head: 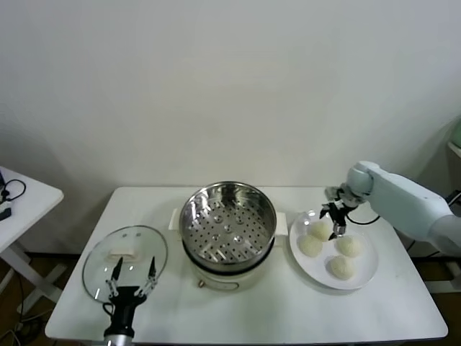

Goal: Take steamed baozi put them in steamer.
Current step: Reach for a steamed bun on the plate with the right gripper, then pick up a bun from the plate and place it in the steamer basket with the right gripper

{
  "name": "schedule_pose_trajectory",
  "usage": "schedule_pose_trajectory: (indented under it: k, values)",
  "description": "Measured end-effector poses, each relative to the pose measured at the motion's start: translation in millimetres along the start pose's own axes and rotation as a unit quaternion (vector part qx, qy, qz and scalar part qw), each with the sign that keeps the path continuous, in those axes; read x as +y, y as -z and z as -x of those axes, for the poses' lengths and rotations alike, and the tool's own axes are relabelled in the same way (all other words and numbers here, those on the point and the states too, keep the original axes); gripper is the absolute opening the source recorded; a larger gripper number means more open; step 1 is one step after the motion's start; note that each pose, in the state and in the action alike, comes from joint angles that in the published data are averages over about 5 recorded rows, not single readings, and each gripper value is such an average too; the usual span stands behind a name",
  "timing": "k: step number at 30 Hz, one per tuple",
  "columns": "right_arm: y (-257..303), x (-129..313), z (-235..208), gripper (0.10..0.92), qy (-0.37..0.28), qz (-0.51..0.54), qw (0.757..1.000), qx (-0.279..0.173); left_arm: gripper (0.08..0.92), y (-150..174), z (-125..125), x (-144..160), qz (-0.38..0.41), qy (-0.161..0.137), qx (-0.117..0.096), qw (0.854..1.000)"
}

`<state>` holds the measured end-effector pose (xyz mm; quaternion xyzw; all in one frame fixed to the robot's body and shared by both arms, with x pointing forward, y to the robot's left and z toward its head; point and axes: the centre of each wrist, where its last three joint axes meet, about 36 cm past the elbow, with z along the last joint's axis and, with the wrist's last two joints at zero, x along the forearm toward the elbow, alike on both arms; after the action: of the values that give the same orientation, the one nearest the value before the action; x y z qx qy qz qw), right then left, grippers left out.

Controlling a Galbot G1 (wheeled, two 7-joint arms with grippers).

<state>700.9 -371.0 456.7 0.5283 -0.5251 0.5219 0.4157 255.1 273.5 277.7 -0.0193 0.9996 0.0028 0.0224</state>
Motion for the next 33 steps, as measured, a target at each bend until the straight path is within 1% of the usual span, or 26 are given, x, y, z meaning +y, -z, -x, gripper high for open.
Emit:
schedule_pose_trajectory:
  k: [7,10,13,16,23,26,28,33]
  values:
    - [2,-1,1,0.582,-0.006,-0.003,1.000,0.001,0.823,1,-2,1,0.001,0.001,-0.002,1.000]
    - [4,-3,-7,0.531,-0.007,-0.010,1.000,0.000,0.823,2,-2,1,0.002,0.001,-0.004,1.000]
    - [10,-9,-27,0.520,-0.011,-0.026,1.000,-0.003,0.823,3,-2,2,0.002,0.002,-0.006,1.000]
    - [22,-19,-61,0.522,-0.020,-0.054,0.998,-0.005,0.823,4,-2,3,0.003,0.003,-0.006,1.000]
    - [80,-41,-180,0.521,-0.063,-0.160,0.985,-0.019,0.823,4,-2,0,0.002,0.001,-0.007,1.000]
    - [117,-40,-223,0.518,-0.083,-0.221,0.971,-0.025,0.823,3,-2,-1,0.002,0.001,-0.007,1.000]
    - [144,-34,-242,0.518,-0.093,-0.267,0.959,-0.027,0.823,3,-2,-3,0.002,0.000,-0.008,1.000]
    - [208,-11,-259,0.518,-0.111,-0.385,0.916,-0.031,0.823,1,-3,-3,0.002,0.001,-0.007,1.000]
